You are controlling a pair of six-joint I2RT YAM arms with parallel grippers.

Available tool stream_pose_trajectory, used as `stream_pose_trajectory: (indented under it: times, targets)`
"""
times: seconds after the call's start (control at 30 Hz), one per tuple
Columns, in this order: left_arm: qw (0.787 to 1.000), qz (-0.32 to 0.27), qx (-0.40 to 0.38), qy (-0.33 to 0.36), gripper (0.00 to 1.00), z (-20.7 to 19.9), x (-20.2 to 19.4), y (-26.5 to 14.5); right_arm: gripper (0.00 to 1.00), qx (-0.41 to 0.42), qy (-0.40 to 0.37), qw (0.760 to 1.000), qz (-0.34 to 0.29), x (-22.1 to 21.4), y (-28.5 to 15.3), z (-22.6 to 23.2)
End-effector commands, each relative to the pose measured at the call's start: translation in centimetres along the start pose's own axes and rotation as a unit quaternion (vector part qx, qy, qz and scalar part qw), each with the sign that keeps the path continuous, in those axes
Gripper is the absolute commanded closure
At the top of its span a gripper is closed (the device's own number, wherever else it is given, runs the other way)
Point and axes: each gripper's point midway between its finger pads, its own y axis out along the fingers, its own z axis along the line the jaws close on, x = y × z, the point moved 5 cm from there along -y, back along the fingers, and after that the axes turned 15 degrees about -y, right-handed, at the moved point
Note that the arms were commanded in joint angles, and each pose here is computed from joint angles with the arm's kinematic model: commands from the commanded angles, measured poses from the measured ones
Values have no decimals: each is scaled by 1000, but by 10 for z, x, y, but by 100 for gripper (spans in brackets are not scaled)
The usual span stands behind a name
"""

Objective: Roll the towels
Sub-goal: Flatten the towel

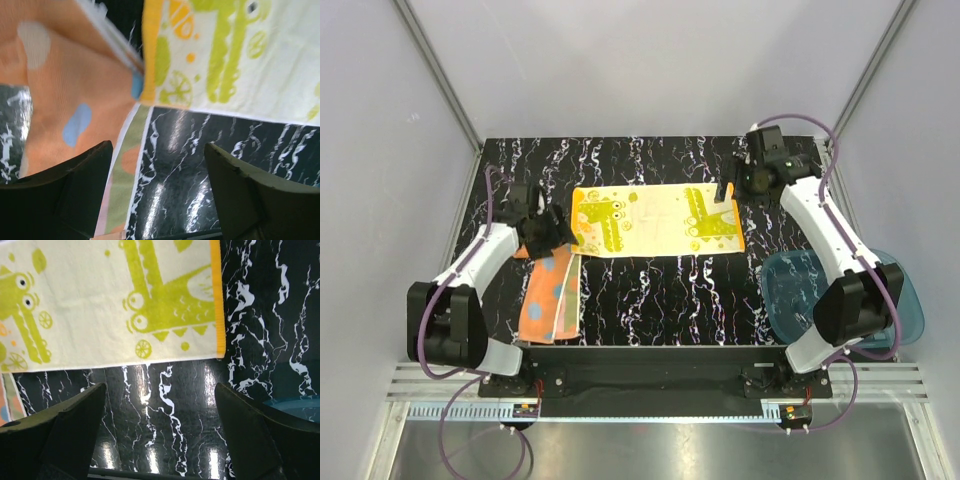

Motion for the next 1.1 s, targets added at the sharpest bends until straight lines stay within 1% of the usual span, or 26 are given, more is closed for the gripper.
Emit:
stream_pose_trajectory:
  times: [0.0, 0.1, 0.23, 0.33, 0.37, 0.43, 0.57, 0.63, 0.7, 0.73, 0.77, 0.83, 0.87, 0.93, 0.97, 1.03, 1.07]
  targets:
    - [999, -20, -36, -11, 23, -4, -1, 1, 3, 4, -2, 1000, -14, -7, -3, 0]
    - [999, -16, -24, -23, 25, 5, -8, 10, 5, 7, -5, 1000, -3, -16, -8, -1]
    - [999, -9, -4, -44, 25, 16, -13, 28, 5, 15, -1, 1000, -13, -21, -16, 1]
    - [998, 2, 27, -64, 25, 31, -17, 44, 4, 11, -5, 1000, -13, -21, -17, -1]
    - [996, 7, 43, -81, 25, 42, -15, 51, 5, 9, -6, 1000, -14, -21, -18, -2]
    - [994, 8, 50, -97, 25, 52, -11, 56, 4, 3, -10, 1000, -11, -21, -17, -3]
    - [987, -21, 80, -138, 24, 80, 18, 57, 4, 3, -10, 1000, -9, -22, -14, -3]
    - [984, -28, 78, -155, 24, 81, 36, 55, 4, 8, -10, 1000, -8, -22, -11, -2]
    - [978, -28, 102, -182, 24, 96, 50, 55, 4, 14, -11, 1000, -5, -21, -8, 0]
    - [977, -47, 102, -183, 24, 92, 70, 50, 4, 16, -9, 1000, -3, -22, -7, 1]
    - [972, -59, 125, -192, 24, 105, 82, 50, 4, 18, -9, 1000, -2, -22, -6, 1]
    - [971, -76, 127, -187, 25, 99, 103, 40, 4, 20, -11, 1000, -4, -22, -7, 2]
    - [972, -87, 130, -174, 24, 97, 112, 35, 4, 20, -11, 1000, -5, -22, -7, 1]
    - [975, -93, 130, -154, 25, 86, 115, 25, 4, 21, -12, 1000, -9, -23, -8, 1]
    - [975, -122, 140, -124, 24, 74, 121, 14, 3, 19, -13, 1000, -9, -23, -8, 0]
    - [975, -133, 151, -96, 24, 64, 119, 2, 3, 18, -14, 1000, -11, -22, -9, 0]
    - [975, -147, 150, -71, 24, 51, 114, -8, 3, 20, -14, 1000, -11, -22, -9, 1]
